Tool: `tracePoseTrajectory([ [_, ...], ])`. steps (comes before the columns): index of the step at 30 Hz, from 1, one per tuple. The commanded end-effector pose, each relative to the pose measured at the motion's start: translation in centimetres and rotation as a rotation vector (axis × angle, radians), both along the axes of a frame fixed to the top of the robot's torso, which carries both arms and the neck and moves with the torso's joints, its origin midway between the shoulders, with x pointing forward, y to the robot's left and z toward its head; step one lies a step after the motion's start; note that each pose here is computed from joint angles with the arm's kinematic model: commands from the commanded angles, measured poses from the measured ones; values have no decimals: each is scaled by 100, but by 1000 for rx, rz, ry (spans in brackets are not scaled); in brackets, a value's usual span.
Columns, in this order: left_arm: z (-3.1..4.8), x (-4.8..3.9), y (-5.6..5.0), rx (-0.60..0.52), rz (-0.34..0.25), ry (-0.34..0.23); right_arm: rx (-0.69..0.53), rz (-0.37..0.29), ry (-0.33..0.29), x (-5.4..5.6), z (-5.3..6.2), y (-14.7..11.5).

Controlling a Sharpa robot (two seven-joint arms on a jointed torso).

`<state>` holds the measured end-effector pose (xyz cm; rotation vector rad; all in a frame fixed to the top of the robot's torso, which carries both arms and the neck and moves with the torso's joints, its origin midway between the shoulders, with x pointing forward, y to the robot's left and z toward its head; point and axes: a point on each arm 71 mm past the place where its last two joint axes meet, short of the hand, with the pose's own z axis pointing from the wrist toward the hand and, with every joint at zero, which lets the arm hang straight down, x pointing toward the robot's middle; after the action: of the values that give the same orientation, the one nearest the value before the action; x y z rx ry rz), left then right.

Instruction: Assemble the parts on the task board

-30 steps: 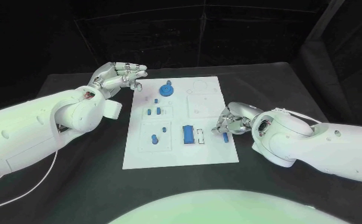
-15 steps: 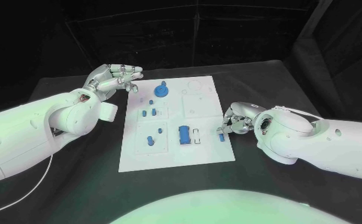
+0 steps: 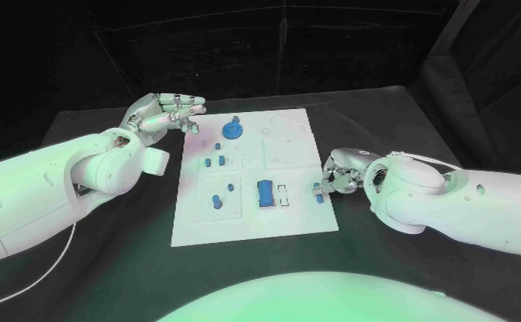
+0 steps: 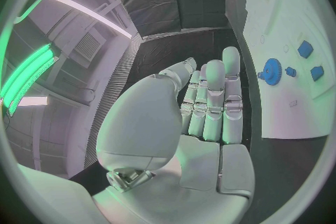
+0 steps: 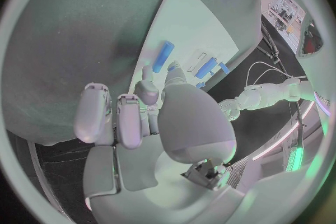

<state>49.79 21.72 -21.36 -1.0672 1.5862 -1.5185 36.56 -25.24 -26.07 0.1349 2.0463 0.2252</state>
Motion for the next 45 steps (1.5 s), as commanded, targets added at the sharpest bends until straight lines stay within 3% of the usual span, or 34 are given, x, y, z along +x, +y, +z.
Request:
tracePoseTrajectory([
  [1, 8, -2, -4, -8, -9, 0, -35, 18, 26, -5, -20, 15],
  [25, -2, -3, -8, -7, -11, 2, -118, 110, -13, 42, -39, 234],
  [37, -3, -5, -17, -10, -16, 2, -2, 32, 0, 5, -5, 250],
  [45, -1, -10, -32, -16, -24, -2, 81, 29, -41, -24, 60, 323],
])
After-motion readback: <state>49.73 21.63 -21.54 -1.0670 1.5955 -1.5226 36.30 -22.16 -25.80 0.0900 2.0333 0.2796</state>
